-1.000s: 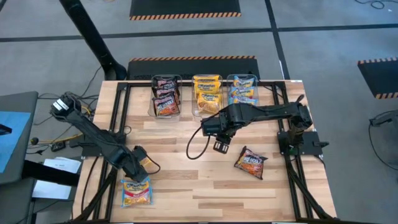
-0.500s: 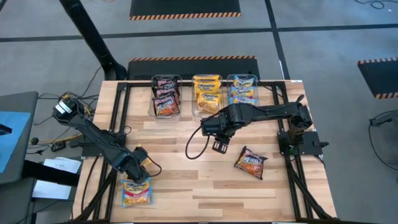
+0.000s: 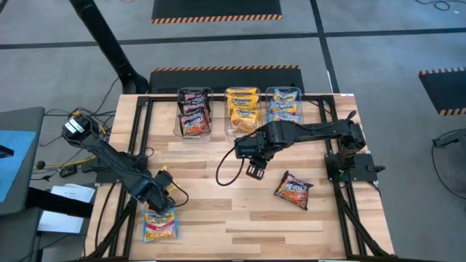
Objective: Sort Maruchan noodles
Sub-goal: Put the yellow noodle pack into the center transparent bin
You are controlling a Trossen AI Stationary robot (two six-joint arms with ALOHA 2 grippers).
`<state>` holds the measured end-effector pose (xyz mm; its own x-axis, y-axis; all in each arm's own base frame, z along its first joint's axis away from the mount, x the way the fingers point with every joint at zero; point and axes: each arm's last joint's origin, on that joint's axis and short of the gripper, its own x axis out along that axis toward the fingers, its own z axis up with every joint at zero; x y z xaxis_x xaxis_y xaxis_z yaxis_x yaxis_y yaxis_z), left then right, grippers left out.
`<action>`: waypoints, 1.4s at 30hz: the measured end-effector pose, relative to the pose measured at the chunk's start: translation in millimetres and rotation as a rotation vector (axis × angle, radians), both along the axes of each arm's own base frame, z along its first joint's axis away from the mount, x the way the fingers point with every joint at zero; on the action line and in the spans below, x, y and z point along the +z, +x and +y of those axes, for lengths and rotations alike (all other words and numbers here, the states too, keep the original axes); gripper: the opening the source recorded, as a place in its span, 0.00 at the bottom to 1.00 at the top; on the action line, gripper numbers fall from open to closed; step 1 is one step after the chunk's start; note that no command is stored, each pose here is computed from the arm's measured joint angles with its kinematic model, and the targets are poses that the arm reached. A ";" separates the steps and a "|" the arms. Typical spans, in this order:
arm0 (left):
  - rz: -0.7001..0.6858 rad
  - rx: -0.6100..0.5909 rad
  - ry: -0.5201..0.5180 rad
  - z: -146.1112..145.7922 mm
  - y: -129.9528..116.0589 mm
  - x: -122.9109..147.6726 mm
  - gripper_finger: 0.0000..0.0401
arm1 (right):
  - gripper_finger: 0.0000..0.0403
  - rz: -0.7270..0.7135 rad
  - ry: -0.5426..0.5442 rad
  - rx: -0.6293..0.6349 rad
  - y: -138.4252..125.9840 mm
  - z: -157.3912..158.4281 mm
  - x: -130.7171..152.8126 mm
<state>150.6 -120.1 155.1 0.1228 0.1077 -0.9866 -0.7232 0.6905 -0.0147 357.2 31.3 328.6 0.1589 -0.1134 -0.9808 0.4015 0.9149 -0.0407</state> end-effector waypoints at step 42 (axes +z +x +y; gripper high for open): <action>-0.253 -0.512 0.491 11.6 65.6 94.8 0.01 | 0.33 -0.080 0.148 -0.015 8.4 -61.3 1.4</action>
<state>216.2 -108.4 249.9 0.4925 0.3964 -0.7748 -0.3257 0.9095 0.2583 365.6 -29.9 330.0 0.2364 0.0282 -0.9712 0.4117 0.9025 0.1265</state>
